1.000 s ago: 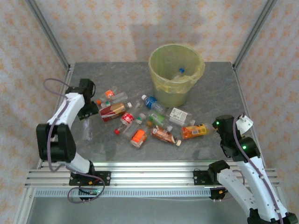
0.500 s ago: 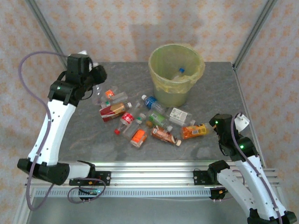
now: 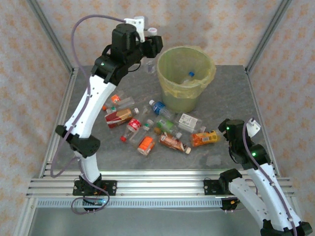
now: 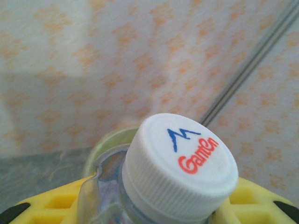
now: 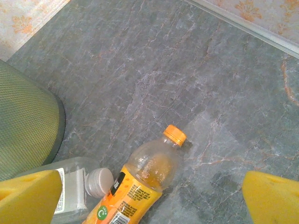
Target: Put the plastic bottles in the bin
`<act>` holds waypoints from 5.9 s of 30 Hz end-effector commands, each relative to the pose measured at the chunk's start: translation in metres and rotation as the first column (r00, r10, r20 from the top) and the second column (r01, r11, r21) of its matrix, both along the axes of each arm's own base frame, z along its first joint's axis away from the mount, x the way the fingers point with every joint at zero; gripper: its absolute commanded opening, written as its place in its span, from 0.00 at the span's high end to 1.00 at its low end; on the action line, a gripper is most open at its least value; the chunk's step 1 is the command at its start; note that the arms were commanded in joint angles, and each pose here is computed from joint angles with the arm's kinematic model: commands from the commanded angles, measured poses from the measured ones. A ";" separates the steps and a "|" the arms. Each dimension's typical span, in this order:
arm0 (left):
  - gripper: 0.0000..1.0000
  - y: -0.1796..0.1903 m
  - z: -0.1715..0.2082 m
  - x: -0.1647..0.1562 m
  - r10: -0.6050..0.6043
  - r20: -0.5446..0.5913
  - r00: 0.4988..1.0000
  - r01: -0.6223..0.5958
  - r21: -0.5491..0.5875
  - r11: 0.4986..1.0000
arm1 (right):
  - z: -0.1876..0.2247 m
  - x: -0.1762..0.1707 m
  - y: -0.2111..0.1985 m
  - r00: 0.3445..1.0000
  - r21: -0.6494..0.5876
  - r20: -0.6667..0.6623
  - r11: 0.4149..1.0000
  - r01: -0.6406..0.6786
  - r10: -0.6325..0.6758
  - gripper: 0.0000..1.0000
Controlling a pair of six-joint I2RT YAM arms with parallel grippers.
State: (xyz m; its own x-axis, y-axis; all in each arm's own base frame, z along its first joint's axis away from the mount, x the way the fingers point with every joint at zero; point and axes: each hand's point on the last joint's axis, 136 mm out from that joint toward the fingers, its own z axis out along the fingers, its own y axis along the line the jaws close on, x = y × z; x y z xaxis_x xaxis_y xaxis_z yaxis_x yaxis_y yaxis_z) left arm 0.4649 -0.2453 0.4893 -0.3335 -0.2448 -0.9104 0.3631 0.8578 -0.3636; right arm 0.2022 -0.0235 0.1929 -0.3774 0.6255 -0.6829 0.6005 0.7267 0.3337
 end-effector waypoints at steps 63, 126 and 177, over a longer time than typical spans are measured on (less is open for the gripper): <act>0.24 -0.121 -0.156 0.085 -0.250 -0.017 0.968 0.238 0.368 0.899 | -0.064 -0.009 0.015 0.984 0.140 -0.168 0.987 0.082 -0.058 0.01; 0.00 0.080 -0.219 -0.122 0.215 -0.197 0.957 -0.196 0.110 0.974 | -0.120 0.033 0.067 0.954 0.299 -0.287 0.954 0.002 0.088 0.11; 0.00 0.108 -0.261 -0.144 0.308 -0.266 0.913 -0.281 0.136 0.950 | -0.126 0.054 0.023 0.931 -0.011 -0.362 0.998 0.054 -0.055 0.37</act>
State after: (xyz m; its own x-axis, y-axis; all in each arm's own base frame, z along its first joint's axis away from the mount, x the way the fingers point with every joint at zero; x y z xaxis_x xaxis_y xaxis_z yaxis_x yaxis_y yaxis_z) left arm 0.3212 -0.1450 0.2115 -0.5485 -0.2768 -0.7890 0.0023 0.9431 -0.3324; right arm 0.2532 0.0154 0.0419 -0.5834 0.6923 -0.4246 0.7202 0.6827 0.1235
